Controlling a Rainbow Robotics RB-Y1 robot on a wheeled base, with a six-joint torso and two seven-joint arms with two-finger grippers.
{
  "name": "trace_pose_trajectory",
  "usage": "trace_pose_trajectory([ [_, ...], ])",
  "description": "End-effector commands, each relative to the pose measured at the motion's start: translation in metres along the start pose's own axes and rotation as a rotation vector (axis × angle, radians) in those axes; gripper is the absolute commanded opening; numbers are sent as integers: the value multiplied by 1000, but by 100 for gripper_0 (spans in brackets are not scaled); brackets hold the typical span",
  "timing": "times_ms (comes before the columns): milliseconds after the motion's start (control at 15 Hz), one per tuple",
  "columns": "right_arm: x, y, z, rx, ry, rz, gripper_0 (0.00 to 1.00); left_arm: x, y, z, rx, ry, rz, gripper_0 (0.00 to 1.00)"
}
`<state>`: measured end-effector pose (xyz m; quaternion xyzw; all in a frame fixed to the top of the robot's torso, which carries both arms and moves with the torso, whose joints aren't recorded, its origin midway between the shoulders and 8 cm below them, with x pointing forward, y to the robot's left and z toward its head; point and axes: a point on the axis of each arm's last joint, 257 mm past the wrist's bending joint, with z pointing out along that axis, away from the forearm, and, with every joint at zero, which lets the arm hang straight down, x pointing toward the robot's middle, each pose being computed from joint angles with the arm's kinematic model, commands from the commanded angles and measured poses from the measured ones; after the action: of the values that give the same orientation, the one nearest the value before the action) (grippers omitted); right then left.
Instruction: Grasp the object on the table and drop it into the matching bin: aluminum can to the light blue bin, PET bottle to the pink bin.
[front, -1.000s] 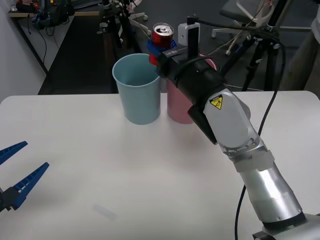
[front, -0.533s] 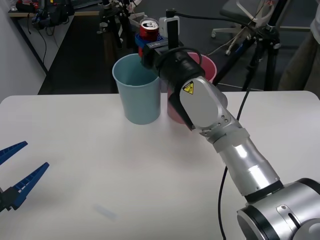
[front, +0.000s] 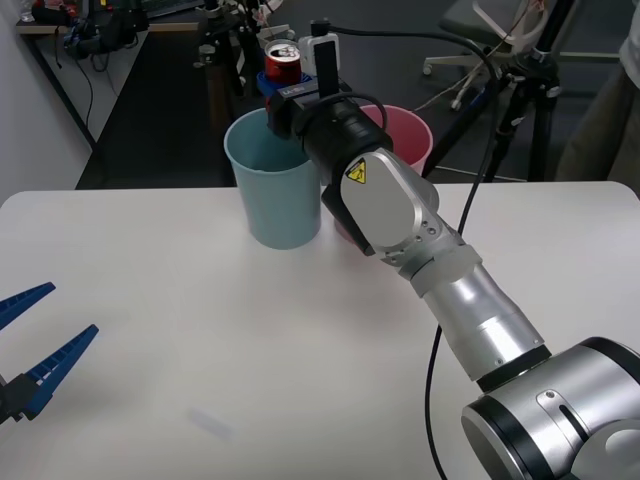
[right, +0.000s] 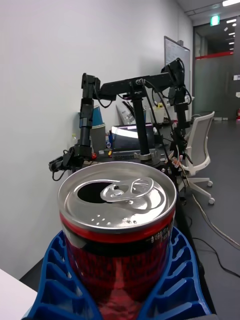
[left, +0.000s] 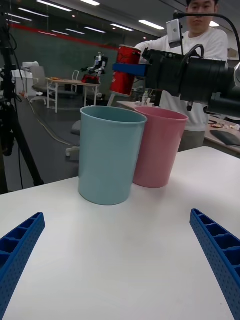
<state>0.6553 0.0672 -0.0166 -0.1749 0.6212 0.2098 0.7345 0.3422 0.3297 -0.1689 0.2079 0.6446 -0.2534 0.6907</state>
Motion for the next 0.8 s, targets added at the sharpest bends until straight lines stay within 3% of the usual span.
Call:
trace_pose_trajectory([
  [67,0,0,0,-1,0,8,100,0,0,0,0,0,0,100],
  [800,1,-7,-2,9,-1,12,100,0,0,0,0,0,0,100],
])
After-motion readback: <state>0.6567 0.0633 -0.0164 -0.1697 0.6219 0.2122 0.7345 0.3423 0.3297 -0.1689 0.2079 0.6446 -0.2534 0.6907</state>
